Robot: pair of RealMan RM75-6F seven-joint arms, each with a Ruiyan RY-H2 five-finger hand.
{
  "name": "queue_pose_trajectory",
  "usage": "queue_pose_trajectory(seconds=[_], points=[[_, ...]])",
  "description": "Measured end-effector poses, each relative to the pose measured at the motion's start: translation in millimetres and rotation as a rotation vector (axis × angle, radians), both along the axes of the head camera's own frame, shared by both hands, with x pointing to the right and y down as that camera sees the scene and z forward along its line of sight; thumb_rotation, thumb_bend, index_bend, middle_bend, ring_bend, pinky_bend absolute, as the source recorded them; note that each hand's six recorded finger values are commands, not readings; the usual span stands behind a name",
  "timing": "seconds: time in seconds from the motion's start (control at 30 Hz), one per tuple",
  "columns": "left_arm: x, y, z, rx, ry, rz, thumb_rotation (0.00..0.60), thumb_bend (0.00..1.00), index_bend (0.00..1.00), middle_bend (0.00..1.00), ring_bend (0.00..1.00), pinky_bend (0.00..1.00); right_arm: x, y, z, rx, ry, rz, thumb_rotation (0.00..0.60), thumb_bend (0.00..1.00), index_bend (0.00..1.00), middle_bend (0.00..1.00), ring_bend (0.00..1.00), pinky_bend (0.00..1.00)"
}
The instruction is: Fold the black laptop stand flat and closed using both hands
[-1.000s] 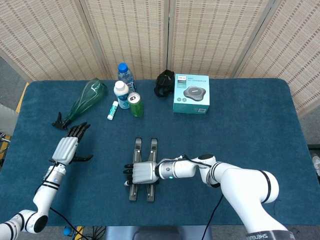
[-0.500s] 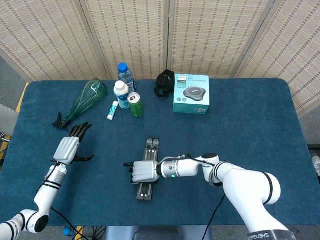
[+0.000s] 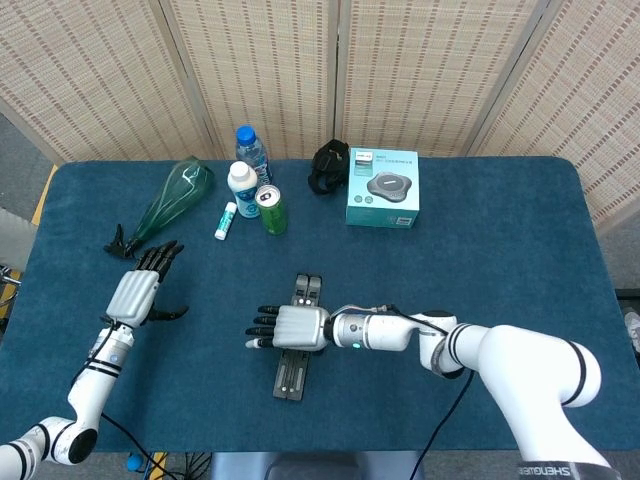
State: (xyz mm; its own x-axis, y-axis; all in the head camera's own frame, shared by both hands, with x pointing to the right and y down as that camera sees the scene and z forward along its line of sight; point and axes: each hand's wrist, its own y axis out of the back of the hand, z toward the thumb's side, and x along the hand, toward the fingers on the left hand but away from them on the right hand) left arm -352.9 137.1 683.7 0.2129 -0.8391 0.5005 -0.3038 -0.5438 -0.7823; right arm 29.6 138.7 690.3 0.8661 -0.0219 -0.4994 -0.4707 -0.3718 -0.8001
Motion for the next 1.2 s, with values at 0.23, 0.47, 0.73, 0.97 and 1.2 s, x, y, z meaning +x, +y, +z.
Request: queue_pose_trajectory(seconds=[0.23, 0.47, 0.73, 0.97, 1.2], points=[[-8.9, -8.7, -14.9, 0.046, -0.043, 0.003, 0.6, 0.15, 0.0, 0.01, 0.0, 0.0, 51.6, -27.8, -17.8, 0.047, 0.015, 0.219, 0.6, 0.0, 0.0, 0.0, 0.0, 0.0], [-27.2, -7.5, -29.6, 0.078, -0.095, -0.027, 0.6, 0.15, 0.0, 0.01, 0.0, 0.0, 148.5, -53.8, -45.5, 0.119, 0.064, 0.59, 0.6, 0.03, 0.0, 0.04, 0.0, 0.0], [-43.4, 4.7, -45.4, 0.104, -0.162, -0.048, 0.6, 0.15, 0.0, 0.01, 0.0, 0.0, 246.7, -52.1, -80.9, 0.23, 0.146, 0.877, 0.6, 0.03, 0.0, 0.04, 0.0, 0.0], [-55.9, 24.1, -65.7, 0.147, -0.211, -0.072, 0.6, 0.15, 0.0, 0.01, 0.0, 0.0, 313.9, -21.4, -102.0, 0.308, 0.226, 1.061, 0.6, 0.03, 0.0, 0.06, 0.0, 0.0], [-66.6, 45.4, -82.8, 0.168, -0.272, -0.1, 0.6, 0.15, 0.01, 0.01, 0.0, 0.0, 358.4, 12.2, -122.4, 0.396, 0.284, 1.189, 0.6, 0.03, 0.0, 0.07, 0.0, 0.0]])
